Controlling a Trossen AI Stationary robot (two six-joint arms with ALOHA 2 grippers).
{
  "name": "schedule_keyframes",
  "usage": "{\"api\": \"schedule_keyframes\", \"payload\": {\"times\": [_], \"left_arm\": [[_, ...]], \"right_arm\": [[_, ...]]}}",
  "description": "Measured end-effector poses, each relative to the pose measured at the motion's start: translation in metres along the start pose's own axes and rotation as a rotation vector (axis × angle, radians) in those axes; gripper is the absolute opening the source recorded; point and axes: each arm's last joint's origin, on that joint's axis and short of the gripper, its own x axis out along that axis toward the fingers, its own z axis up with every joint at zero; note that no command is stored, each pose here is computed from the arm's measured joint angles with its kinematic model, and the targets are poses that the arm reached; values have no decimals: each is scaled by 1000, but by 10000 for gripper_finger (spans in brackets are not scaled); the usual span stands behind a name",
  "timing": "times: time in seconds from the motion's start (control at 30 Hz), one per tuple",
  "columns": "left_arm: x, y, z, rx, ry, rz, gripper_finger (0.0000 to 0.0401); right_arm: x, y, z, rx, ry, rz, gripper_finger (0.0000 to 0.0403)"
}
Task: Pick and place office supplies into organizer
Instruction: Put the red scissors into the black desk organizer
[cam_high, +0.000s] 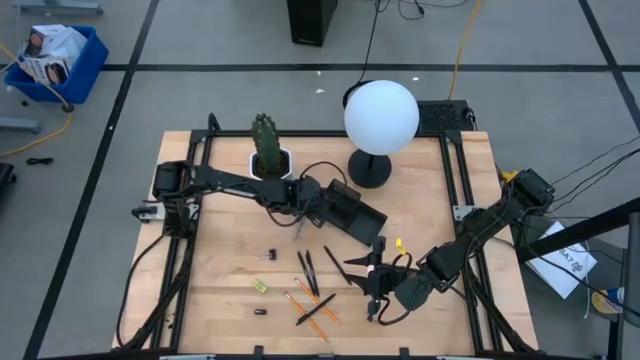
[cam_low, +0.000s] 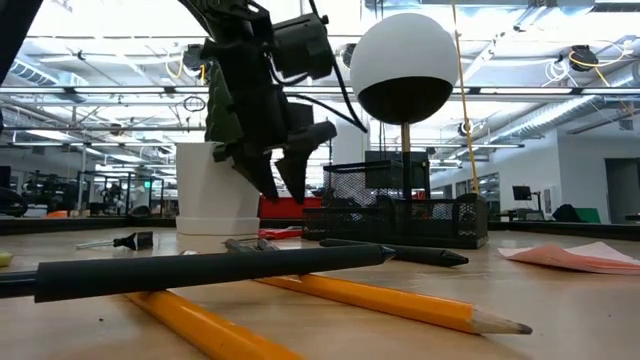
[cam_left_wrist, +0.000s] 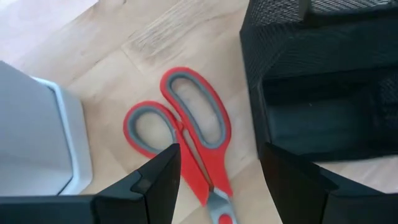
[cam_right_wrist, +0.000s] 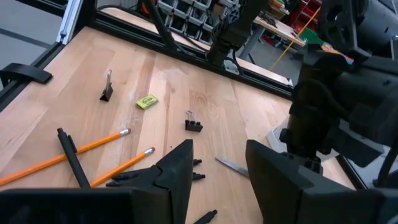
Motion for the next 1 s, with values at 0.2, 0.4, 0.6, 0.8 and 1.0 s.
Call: {"api": "schedule_keyframes", "payload": {"times": [0.2, 0.4, 0.6, 0.8, 1.0], "left_arm": [[9, -1, -3, 3, 14, 14, 227], [15, -2, -5, 7, 4, 42, 227], [15, -2, -3, 0, -30, 50, 227], [15, -2, -2, -20, -27, 46, 227], [21, -3, -4, -26, -17, 50, 227]], "right_arm": [[0, 0, 0, 4, 0, 1, 144], [0, 0, 0, 4, 0, 1, 144], [0, 0, 0, 6, -2, 1, 144], [0, 0, 1, 10, -6, 2, 144], [0, 0, 1, 36, -5, 2, 144]]}}
